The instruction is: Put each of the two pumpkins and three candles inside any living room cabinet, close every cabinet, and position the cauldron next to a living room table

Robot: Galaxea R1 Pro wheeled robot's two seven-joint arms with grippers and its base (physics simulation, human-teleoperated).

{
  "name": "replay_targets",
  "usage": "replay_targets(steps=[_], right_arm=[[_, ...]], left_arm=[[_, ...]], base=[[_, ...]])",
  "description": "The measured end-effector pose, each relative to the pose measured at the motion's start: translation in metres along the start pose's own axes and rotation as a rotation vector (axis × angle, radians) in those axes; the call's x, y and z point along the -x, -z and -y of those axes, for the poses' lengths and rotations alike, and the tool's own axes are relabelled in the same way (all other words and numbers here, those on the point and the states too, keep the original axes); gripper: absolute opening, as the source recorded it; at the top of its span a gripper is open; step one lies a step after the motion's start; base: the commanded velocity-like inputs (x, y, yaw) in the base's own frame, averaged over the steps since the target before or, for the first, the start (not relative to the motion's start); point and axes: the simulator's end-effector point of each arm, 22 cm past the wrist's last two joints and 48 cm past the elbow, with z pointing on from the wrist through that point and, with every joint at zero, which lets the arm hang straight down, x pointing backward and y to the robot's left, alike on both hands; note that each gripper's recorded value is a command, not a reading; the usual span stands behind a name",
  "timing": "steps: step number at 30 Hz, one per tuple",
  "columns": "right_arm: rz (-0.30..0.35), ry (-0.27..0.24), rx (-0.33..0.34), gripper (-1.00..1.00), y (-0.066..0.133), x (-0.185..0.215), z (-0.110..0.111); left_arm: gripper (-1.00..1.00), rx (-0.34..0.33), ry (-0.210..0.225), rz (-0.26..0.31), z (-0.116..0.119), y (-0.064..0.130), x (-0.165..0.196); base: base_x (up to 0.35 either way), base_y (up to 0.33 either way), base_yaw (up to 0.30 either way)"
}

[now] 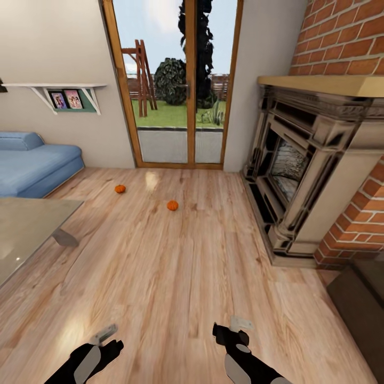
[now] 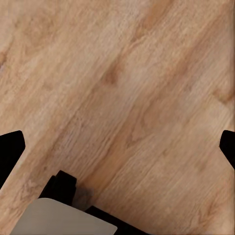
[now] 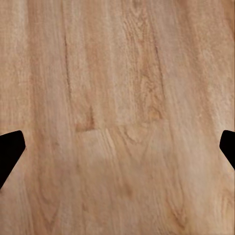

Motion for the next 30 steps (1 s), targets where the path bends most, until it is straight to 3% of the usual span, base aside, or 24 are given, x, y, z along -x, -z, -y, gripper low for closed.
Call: replay_targets(steps=[30], right_arm=[[0.011,-0.001,0.001,1.0,0.0024,0.0057,-0.0008]], left_arm=[[1.0,-0.006,-0.014,0.01,0.0038,0.0034,0.0035]], base=[[0.311,0.012,0.017]])
